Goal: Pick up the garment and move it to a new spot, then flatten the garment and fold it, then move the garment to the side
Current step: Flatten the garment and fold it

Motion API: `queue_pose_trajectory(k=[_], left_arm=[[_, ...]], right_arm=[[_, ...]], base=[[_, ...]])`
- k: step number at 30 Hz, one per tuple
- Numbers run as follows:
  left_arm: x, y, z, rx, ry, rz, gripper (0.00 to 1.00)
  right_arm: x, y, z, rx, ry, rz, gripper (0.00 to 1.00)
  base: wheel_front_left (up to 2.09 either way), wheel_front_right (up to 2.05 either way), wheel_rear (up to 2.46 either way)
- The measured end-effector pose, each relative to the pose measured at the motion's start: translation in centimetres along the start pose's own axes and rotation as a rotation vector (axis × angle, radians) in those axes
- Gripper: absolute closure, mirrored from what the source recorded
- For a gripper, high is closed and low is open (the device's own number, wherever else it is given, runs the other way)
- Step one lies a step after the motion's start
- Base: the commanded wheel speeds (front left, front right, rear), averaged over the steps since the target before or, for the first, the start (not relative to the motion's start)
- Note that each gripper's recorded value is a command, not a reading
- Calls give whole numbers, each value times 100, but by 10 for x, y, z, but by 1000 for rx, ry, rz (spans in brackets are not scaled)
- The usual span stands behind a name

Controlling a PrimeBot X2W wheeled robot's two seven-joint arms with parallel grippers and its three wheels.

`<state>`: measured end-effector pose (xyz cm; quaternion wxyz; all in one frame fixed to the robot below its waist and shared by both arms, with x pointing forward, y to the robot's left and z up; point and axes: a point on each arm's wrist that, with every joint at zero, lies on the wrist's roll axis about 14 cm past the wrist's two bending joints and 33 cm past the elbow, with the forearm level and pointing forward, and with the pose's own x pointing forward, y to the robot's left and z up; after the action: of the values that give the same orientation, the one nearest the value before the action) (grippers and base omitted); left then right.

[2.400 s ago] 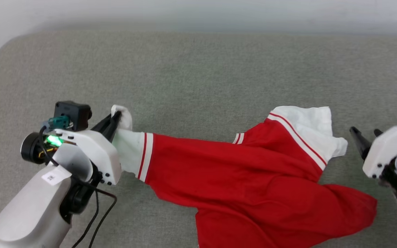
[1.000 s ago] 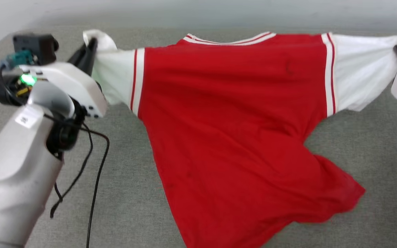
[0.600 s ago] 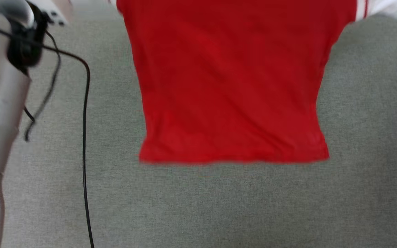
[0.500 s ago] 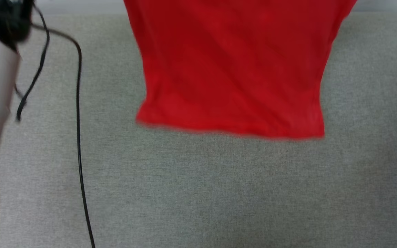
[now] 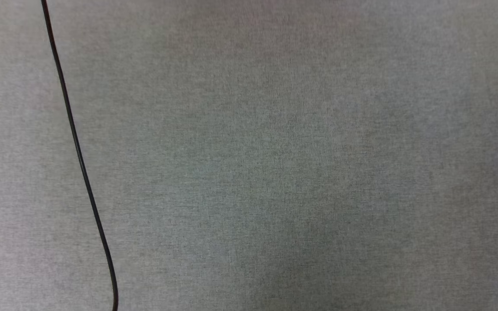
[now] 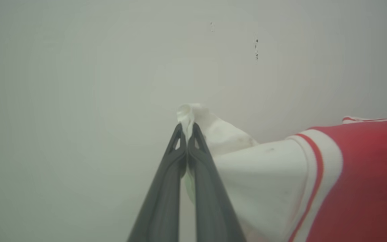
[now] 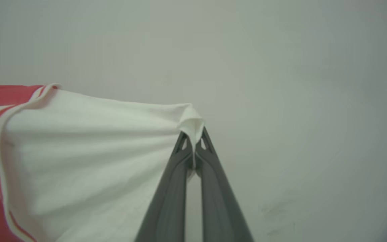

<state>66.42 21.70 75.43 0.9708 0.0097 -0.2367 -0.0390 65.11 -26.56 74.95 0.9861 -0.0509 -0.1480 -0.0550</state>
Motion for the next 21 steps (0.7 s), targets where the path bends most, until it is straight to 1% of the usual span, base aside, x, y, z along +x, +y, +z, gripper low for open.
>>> queue_pose_trajectory(k=[4, 10, 13, 18, 21], left_arm=[[-2, 0, -41, -25, 72, -8, 100], [-20, -4, -112, -76, 204, -9, 100], [-39, -6, -148, -110, 286, -2, 100], [-74, -10, -183, -161, 385, 11, 100], [-104, -12, -200, -184, 452, 20, 100]], right_arm=[[6, 13, -36, 14, 62, 26, 100], [-2, 45, -117, 44, 210, 85, 100], [-17, 59, -157, 73, 292, 113, 100], [-51, 75, -198, 108, 401, 151, 100], [-78, 79, -219, 131, 470, 167, 100]], base=[[0, 0, 0], [0, 0, 0], [0, 0, 0], [0, 0, 0], [0, 0, 0]])
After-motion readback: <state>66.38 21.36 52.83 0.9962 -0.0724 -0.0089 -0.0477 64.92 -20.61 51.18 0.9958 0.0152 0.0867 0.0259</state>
